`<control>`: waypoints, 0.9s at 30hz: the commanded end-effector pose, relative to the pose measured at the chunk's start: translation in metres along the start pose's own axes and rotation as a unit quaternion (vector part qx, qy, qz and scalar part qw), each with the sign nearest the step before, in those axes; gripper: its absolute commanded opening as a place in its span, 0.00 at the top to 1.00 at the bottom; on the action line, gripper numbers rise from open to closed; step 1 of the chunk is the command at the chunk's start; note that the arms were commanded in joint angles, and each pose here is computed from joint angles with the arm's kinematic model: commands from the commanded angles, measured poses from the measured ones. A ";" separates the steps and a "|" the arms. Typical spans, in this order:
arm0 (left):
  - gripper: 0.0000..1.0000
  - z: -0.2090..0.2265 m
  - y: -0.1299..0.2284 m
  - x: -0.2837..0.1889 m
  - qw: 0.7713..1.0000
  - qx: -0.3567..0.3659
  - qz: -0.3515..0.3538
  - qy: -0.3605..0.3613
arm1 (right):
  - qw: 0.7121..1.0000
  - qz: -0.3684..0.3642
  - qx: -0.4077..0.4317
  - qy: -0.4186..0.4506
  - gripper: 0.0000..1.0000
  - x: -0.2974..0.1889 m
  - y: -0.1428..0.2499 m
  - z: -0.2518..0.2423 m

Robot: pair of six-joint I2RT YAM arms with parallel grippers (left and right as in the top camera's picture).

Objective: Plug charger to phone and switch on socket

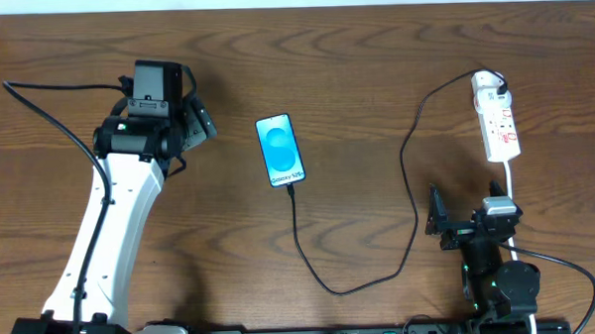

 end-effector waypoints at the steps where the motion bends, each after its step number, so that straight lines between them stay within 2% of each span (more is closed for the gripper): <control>1: 0.08 0.011 0.009 -0.014 1.000 0.010 0.003 -0.012 | 1.000 -0.001 0.007 0.001 0.01 0.000 0.001 0.000; 8: 0.08 0.035 0.043 -0.025 1.000 0.001 0.002 -0.017 | 1.000 0.000 0.007 0.001 0.01 0.000 0.001 0.000; 14: 0.08 0.046 0.063 -0.025 0.999 -0.004 -0.036 0.003 | 1.000 -0.001 0.007 0.001 0.01 0.000 0.001 0.000; 22: 0.08 0.041 0.082 -0.026 0.986 0.099 -0.101 0.086 | 1.000 -0.001 0.007 0.001 0.01 0.000 0.001 0.000; 27: 0.08 0.035 0.095 -0.028 0.964 0.186 -0.125 0.144 | 1.000 -0.001 0.007 0.001 0.01 0.000 0.001 0.000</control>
Point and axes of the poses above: each gripper's point midway between its finger pads, its own x axis out along the fingers, its own z axis along the line the jaws close on, y = z × x, the point moved 8 cm from there along -x, back along the fingers, and after that the axes turned 4 degrees about x, right-handed, at the moved point
